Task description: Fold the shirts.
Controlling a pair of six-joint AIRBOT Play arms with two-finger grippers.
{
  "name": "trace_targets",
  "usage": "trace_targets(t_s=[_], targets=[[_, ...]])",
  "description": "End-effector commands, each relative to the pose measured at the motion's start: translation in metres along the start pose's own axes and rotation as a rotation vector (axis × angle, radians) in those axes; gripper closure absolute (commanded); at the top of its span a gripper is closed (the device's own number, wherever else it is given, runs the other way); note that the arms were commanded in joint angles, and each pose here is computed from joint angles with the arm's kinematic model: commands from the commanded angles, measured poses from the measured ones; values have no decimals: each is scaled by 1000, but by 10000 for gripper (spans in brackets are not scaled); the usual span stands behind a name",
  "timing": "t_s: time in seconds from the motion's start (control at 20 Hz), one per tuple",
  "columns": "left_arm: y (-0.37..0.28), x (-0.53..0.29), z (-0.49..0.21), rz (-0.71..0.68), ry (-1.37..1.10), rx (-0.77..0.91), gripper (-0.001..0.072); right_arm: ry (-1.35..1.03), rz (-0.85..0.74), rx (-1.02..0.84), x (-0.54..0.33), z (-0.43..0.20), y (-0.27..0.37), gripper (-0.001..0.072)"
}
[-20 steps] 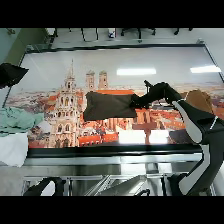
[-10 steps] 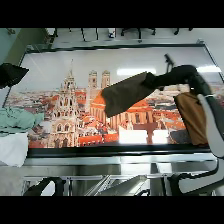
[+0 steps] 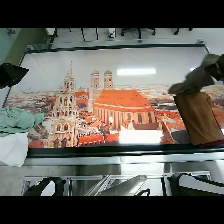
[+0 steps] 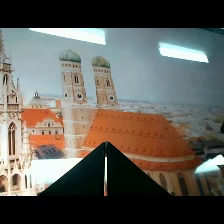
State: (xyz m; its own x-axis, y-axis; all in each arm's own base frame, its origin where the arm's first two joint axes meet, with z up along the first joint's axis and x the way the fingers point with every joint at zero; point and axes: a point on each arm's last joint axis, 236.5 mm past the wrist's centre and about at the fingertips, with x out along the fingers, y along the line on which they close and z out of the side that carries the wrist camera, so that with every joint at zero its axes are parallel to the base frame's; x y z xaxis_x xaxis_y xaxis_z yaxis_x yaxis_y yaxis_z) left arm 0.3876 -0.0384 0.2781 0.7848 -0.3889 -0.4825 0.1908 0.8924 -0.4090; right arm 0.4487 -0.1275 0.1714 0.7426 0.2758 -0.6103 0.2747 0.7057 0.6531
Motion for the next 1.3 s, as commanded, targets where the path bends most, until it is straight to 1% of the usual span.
trace_targets(t_s=[0.0,0.1,0.25,0.4,0.55,0.6,0.65,0.7,0.75,0.85,0.95,1.05,1.15,1.2,1.25], targets=[[-1,0,-1,-1,3,1,687,53,-200,102,-45,-22,-69,694],[-1,0,-2,-2,8,1,688,66,-304,167,-57,-42,-98,694],[-1,0,-2,-2,8,1,687,105,-329,223,-55,-79,-112,693],[-1,0,-2,-3,8,1,687,144,-356,363,-42,-121,-131,693],[-2,0,-6,-6,27,2,687,164,-440,506,-43,-152,-151,691],[-2,0,-8,-8,34,2,687,180,-472,542,-48,-161,-155,660],[-2,0,-9,-8,36,1,687,205,-526,583,-55,-171,-162,429],[-2,0,-8,-8,35,2,688,237,-591,617,-64,-183,-170,153],[-2,0,-8,-8,35,2,687,266,-649,620,-74,-191,-178,88],[-2,0,-8,-8,34,2,688,309,-773,598,-95,-204,-196,88],[-2,0,-8,-8,34,13,687,311,-853,600,-112,-205,-205,89],[-2,0,-8,-8,34,17,687,265,-848,579,-116,-188,-201,88],[-2,0,-8,-8,34,17,687,210,-784,542,-114,-165,-185,92],[-2,0,-8,-8,34,16,687,186,-718,510,-107,-152,-172,165],[-2,0,-8,-8,34,16,688,169,-635,473,-99,-141,-156,359]])
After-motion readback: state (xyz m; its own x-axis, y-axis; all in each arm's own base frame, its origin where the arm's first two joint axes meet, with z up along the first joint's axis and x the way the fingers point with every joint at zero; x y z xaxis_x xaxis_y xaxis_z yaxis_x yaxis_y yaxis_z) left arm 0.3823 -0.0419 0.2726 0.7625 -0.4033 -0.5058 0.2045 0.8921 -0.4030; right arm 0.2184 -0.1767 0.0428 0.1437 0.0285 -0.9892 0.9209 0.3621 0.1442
